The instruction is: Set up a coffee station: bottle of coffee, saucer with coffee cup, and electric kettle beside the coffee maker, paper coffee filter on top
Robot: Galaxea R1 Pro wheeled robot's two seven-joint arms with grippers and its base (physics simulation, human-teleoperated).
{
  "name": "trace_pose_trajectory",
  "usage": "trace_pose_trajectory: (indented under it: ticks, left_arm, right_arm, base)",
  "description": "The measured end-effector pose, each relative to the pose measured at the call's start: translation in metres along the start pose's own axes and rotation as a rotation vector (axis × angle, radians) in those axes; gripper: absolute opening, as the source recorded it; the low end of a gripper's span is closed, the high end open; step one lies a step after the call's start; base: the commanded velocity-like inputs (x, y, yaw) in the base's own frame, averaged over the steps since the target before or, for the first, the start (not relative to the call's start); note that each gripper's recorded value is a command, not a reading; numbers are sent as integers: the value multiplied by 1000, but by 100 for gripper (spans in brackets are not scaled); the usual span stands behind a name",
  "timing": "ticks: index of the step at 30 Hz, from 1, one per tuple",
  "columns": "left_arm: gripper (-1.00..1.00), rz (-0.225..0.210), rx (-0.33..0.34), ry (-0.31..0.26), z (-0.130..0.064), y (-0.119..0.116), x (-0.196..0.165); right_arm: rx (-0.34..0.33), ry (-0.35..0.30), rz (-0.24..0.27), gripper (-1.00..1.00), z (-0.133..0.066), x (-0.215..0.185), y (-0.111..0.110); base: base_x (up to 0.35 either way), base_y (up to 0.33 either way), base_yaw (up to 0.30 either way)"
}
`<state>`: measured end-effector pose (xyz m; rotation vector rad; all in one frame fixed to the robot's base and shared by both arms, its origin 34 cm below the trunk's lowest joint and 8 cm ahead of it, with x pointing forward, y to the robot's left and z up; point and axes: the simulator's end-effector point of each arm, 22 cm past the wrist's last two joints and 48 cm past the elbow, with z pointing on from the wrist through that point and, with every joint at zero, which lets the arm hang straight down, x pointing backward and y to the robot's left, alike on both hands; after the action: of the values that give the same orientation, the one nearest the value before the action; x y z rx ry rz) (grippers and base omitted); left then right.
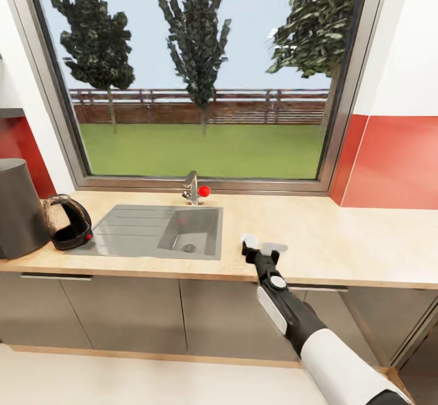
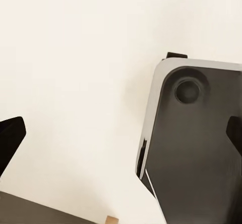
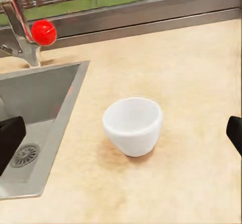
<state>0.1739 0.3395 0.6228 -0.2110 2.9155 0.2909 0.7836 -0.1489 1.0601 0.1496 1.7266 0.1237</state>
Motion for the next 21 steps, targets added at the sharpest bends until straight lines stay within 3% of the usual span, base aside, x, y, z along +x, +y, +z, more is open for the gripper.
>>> trace_pose_trajectory:
  ticks: [6,13,16,21]
  left_arm:
    - [100,3,3,1,0,-2,1]
    - [100,16,-5,38,-2,3,16]
    - [100,19,-5,42,-2,2,18]
    - [100,21,-3,46,-2,1,19]
  right_arm:
    - [13,86,-54,100,23,-31,-8]
    - [46,299,-155,100,28,-21,-29]
    - [58,333,-171,100,29,-24,-37]
    - [72,346,-176,100,29,-26,-46]
  base:
    - [0,0,0]
    - [0,0,0]
    - [74,0,0]
    - [324,0,0]
